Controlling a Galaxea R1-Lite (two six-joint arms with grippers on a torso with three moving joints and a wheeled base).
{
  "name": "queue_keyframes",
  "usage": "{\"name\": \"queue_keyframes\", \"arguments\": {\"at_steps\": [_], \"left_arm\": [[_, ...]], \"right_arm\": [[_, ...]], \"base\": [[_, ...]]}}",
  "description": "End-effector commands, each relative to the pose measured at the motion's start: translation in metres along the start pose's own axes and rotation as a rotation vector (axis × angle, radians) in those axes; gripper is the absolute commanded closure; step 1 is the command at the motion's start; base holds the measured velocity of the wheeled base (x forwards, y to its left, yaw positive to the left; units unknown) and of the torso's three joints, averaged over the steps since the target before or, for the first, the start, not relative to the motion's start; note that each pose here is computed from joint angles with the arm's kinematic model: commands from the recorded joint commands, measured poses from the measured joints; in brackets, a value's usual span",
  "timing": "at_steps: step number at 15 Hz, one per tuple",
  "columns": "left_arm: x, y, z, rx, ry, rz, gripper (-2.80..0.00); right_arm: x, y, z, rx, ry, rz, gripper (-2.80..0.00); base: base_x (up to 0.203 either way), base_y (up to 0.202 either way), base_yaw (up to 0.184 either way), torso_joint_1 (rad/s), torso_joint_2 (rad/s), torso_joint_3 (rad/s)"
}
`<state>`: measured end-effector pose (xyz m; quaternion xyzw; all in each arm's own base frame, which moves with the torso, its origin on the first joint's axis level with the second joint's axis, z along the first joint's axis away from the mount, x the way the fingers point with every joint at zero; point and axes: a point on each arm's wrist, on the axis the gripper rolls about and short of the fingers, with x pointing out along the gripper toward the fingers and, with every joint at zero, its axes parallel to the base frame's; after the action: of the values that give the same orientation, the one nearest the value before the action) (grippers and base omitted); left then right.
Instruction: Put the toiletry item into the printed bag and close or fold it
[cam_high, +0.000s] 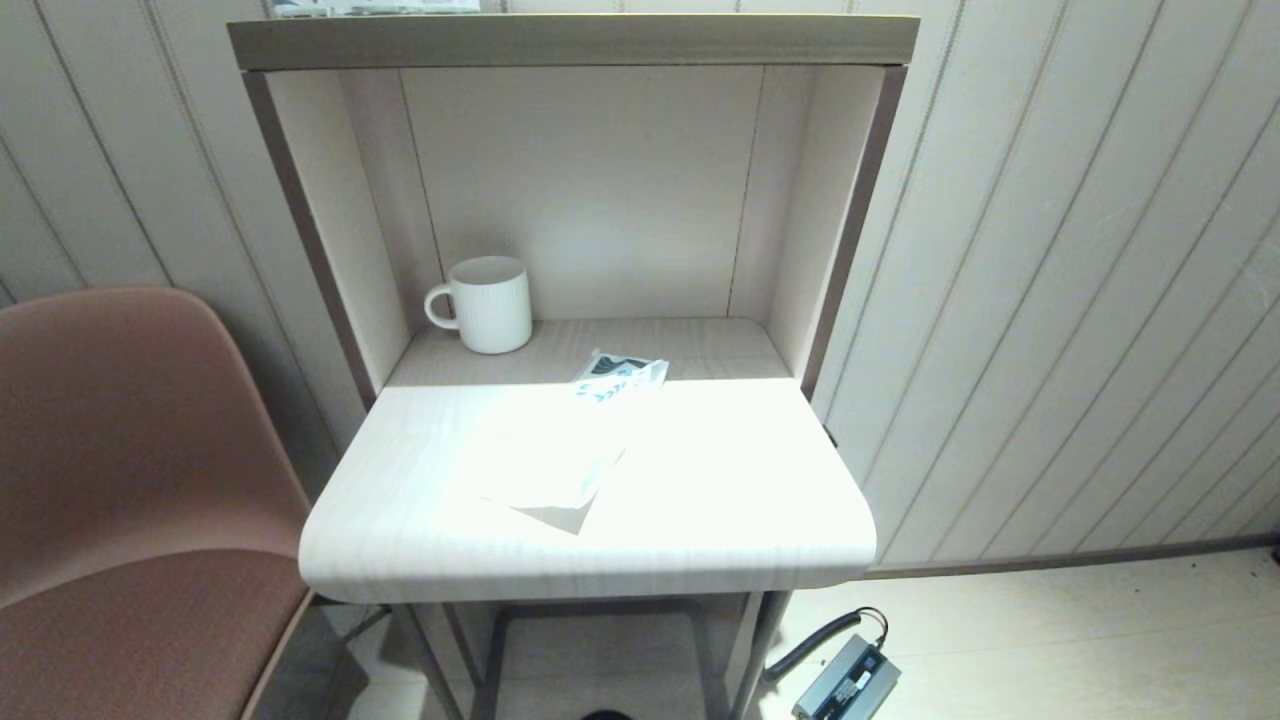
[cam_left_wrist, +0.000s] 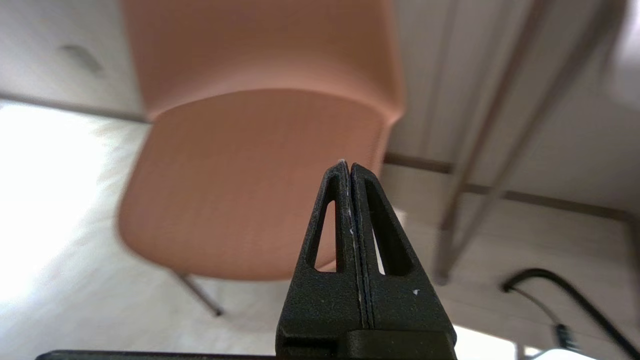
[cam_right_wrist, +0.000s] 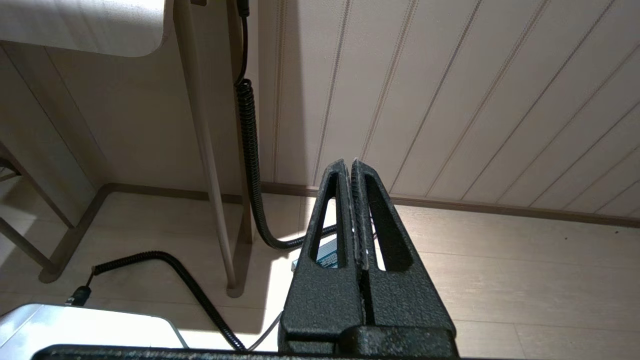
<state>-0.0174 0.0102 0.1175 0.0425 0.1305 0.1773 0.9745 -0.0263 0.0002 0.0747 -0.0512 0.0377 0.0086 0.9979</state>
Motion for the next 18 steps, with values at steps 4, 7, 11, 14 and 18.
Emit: {"name": "queue_keyframes", "arguments": {"at_steps": [4, 7, 11, 14, 18], "left_arm": [[-0.017, 0.000, -0.029, 0.096, -0.145, -0.124, 0.00], [-0.010, -0.011, -0.043, 0.120, -0.129, -0.424, 0.00], [-0.008, -0.011, -0.045, 0.040, -0.107, -0.398, 0.00], [-0.008, -0.009, -0.044, -0.034, -0.094, -0.357, 0.00], [-0.008, -0.009, -0.044, -0.036, -0.093, -0.356, 0.00]], "right_arm": [[0.000, 0.000, -0.001, -0.001, 0.008, 0.004, 0.00], [0.001, 0.000, -0.001, 0.030, 0.000, -0.005, 0.00], [0.001, 0.000, -0.001, 0.063, -0.009, -0.016, 0.00], [0.001, 0.000, -0.001, 0.065, -0.013, -0.020, 0.00], [0.001, 0.000, 0.000, 0.068, -0.021, -0.021, 0.00]], "base": [[0.000, 0.000, 0.000, 0.000, 0.00, 0.000], [0.000, 0.000, 0.000, 0.000, 0.00, 0.000], [0.000, 0.000, 0.000, 0.000, 0.00, 0.000], [0.000, 0.000, 0.000, 0.000, 0.00, 0.000], [0.000, 0.000, 0.000, 0.000, 0.00, 0.000]]}}
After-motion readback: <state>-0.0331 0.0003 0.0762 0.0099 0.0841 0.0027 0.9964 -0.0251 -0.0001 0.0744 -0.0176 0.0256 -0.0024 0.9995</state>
